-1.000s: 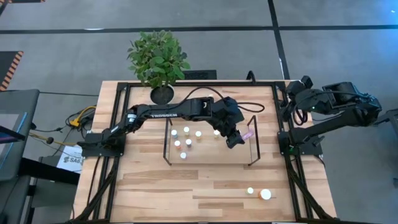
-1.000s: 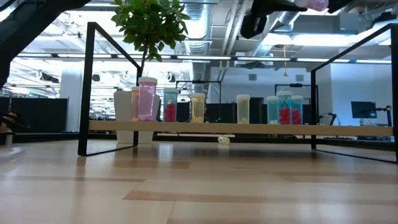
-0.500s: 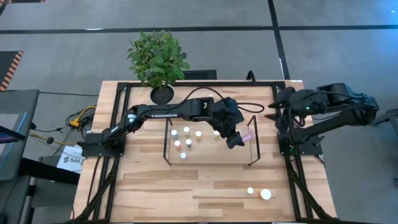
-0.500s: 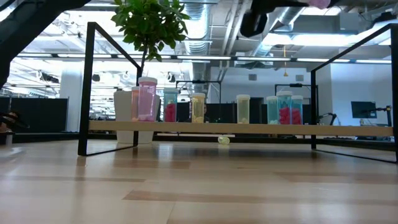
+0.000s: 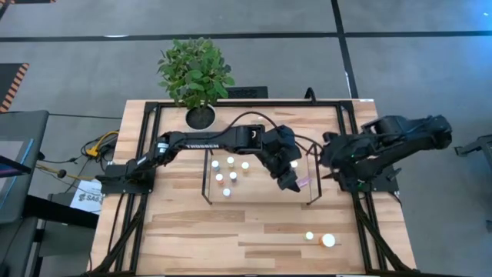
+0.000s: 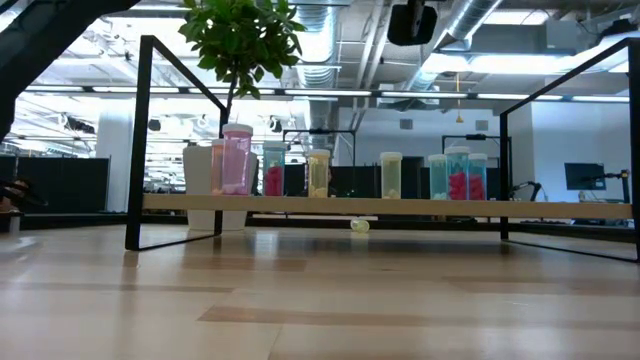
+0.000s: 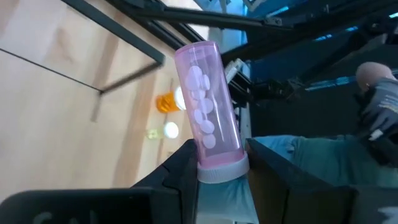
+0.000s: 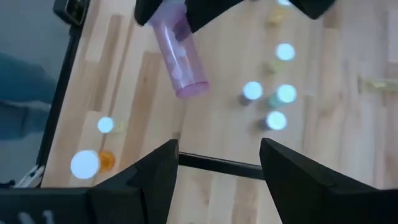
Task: Pick and place medicine bottles onto shelf by color
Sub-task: Put the pink pill bottle on the shelf
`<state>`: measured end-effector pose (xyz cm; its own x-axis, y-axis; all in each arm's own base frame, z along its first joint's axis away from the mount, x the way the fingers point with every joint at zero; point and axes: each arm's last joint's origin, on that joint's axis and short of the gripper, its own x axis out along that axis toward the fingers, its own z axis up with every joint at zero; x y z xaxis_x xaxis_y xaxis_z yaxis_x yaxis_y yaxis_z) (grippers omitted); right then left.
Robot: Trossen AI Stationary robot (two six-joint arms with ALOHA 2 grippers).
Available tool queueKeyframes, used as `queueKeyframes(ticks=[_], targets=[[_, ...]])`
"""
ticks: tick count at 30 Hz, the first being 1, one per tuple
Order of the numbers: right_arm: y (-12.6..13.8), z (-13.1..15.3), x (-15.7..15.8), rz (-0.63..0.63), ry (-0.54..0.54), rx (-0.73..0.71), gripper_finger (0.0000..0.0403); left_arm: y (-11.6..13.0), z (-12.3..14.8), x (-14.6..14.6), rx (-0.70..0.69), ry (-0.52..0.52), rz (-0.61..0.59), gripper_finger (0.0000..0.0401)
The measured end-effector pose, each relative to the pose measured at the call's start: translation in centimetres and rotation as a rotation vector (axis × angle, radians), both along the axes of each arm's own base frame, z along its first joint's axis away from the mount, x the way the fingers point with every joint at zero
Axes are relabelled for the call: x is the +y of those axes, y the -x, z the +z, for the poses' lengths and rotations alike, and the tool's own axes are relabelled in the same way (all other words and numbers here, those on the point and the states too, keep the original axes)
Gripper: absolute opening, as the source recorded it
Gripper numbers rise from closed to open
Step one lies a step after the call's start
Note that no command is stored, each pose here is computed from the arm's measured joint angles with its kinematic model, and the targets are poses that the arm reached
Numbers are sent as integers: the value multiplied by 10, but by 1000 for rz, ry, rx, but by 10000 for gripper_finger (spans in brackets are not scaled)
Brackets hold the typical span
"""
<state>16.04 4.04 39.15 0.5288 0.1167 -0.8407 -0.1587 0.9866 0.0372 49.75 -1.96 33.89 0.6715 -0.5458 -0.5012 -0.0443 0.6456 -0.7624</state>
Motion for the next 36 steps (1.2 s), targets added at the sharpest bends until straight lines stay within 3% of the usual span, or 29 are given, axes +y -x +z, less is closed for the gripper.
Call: queueKeyframes(ticks=[11, 22, 36], targets=[[-30, -11, 26, 87, -1, -3, 248, 1, 0, -4, 50, 102, -27, 98], [-37, -13, 45, 156, -3, -34, 248, 1, 0, -2, 78, 144, -21, 98], [-47, -18, 50, 206, 56, -53, 248, -4, 9, -2, 8, 206, -22, 98]])
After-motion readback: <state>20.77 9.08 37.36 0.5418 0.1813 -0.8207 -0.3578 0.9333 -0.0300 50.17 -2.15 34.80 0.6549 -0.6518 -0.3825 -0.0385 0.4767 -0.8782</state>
